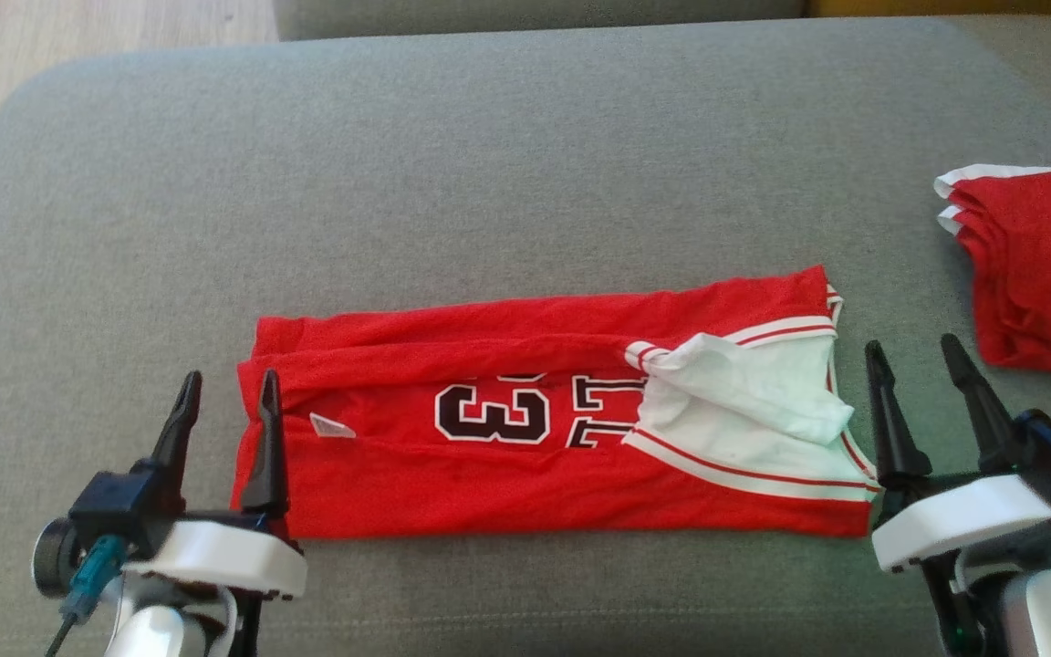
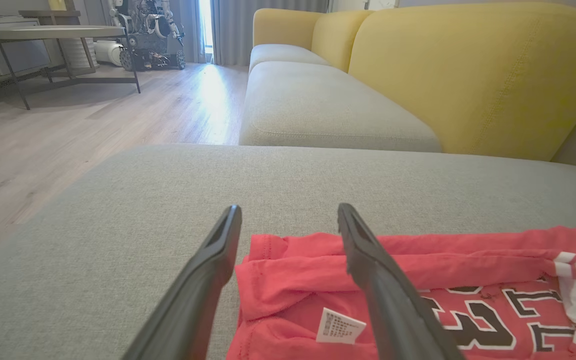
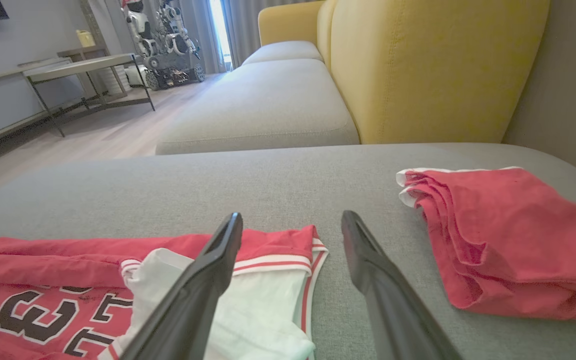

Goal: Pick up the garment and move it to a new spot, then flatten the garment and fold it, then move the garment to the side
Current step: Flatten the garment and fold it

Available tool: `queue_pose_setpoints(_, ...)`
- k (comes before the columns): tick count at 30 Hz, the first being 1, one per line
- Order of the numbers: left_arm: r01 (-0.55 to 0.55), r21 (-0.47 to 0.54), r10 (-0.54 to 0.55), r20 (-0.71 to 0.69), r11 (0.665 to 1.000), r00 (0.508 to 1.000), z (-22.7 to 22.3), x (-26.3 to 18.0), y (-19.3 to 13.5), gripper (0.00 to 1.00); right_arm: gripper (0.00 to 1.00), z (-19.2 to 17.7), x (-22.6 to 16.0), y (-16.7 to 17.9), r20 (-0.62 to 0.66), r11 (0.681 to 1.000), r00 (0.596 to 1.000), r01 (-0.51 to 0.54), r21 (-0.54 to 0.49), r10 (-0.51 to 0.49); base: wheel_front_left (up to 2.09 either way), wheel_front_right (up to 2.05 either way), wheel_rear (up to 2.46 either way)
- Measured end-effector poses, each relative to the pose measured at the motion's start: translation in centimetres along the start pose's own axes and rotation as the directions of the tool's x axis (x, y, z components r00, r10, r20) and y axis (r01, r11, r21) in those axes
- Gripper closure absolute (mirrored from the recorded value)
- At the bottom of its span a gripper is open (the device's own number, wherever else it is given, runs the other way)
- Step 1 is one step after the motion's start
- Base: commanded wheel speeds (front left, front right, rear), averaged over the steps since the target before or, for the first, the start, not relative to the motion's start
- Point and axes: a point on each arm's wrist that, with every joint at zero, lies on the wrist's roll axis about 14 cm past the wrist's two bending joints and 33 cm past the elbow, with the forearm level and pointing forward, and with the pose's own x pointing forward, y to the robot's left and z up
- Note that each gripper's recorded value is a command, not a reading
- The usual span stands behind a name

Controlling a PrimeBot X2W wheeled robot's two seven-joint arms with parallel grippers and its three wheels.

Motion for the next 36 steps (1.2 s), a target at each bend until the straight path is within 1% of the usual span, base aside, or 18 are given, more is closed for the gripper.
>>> queue_pose_setpoints(3,0.011,0.007,-0.011,-0.002,1.000,1.000,-0.1,0.2,-0.1,0.00,0.00,-0.7,0.3,-0.2,-0.030,1.000,1.000,0.003,-0.007,-0.003,0.00,0.00,0.00)
queue_pose_setpoints(4,0.017,0.012,-0.017,-0.004,1.000,1.000,-0.2,0.3,-0.3,0.00,0.00,-1.4,0.4,-0.3,-0.057,1.000,0.998,0.002,-0.009,-0.003,0.00,0.00,0.00)
queue_pose_setpoints(5,0.035,0.019,-0.035,-0.002,0.999,0.999,-0.1,0.8,-0.6,0.00,0.00,-3.0,0.7,-0.3,-0.116,1.000,0.993,-0.002,-0.016,0.000,0.00,0.00,0.00)
queue_pose_setpoints(6,0.035,0.019,-0.035,-0.002,0.999,0.999,-0.1,0.8,-0.6,0.00,0.00,-3.0,0.7,-0.3,-0.116,1.000,0.993,-0.002,-0.016,0.000,0.00,0.00,0.00)
queue_pose_setpoints(7,0.042,0.023,-0.043,0.003,0.999,0.999,0.0,1.1,-0.7,0.00,0.00,-3.9,0.9,-0.3,-0.153,1.000,0.988,-0.006,-0.025,0.002,0.00,0.00,0.00)
queue_pose_setpoints(11,0.050,0.029,-0.050,0.009,0.998,0.999,0.1,2.3,-0.6,0.00,0.00,-7.6,1.6,-0.3,-0.293,0.999,0.956,-0.024,-0.044,0.010,0.00,0.00,0.00)
queue_pose_setpoints(15,0.045,0.031,-0.045,-0.010,0.999,0.999,-0.6,2.8,-0.3,0.00,0.00,-10.4,2.0,0.0,-0.391,0.999,0.920,-0.030,-0.031,0.016,0.00,0.00,0.00)
queue_pose_setpoints(17,0.041,0.034,-0.040,-0.024,0.999,0.999,-1.1,2.9,-0.2,0.00,0.00,-11.4,2.1,-0.1,-0.428,0.999,0.904,-0.022,-0.028,0.008,0.00,0.00,0.00)
queue_pose_setpoints(21,0.041,0.031,-0.040,-0.038,0.999,0.998,-1.6,3.1,-0.2,0.00,0.00,-11.8,2.8,0.0,-0.458,1.000,0.889,-0.013,-0.017,0.004,0.00,0.00,0.00)
queue_pose_setpoints(22,0.043,0.031,-0.041,-0.038,0.999,0.998,-1.6,3.3,-0.3,0.00,0.53,-11.9,2.9,0.0,-0.467,1.000,0.884,-0.011,-0.013,0.004,0.00,0.00,0.00)
queue_pose_setpoints(23,0.044,0.031,-0.043,-0.036,0.999,0.998,-1.6,3.5,-0.3,0.00,0.83,-12.0,2.9,0.1,-0.477,1.000,0.879,-0.009,-0.006,0.005,0.00,0.00,0.00)
queue_pose_setpoints(24,0.045,0.032,-0.044,-0.033,0.998,0.998,-1.5,3.6,-0.3,0.00,1.00,-12.0,2.9,0.1,-0.481,1.000,0.877,-0.007,0.001,0.007,0.00,0.00,0.00)
queue_pose_setpoints(27,0.049,0.031,-0.048,-0.033,0.998,0.998,-1.5,3.9,-0.4,0.00,1.00,-12.0,3.0,0.1,-0.493,1.000,0.870,-0.002,0.019,0.011,0.00,0.00,0.00)
queue_pose_setpoints(31,0.054,0.029,-0.054,-0.028,0.998,0.998,-1.5,4.2,-0.6,0.00,1.00,-11.7,3.0,0.2,-0.483,0.999,0.876,0.013,0.042,0.009,0.00,0.00,0.00)
queue_pose_setpoints(36,0.053,0.025,-0.053,-0.015,0.998,0.998,-1.1,4.5,-0.7,0.00,1.00,-11.1,2.4,-1.7,-0.464,0.995,0.884,0.083,0.050,-0.051,0.00,0.00,0.00)
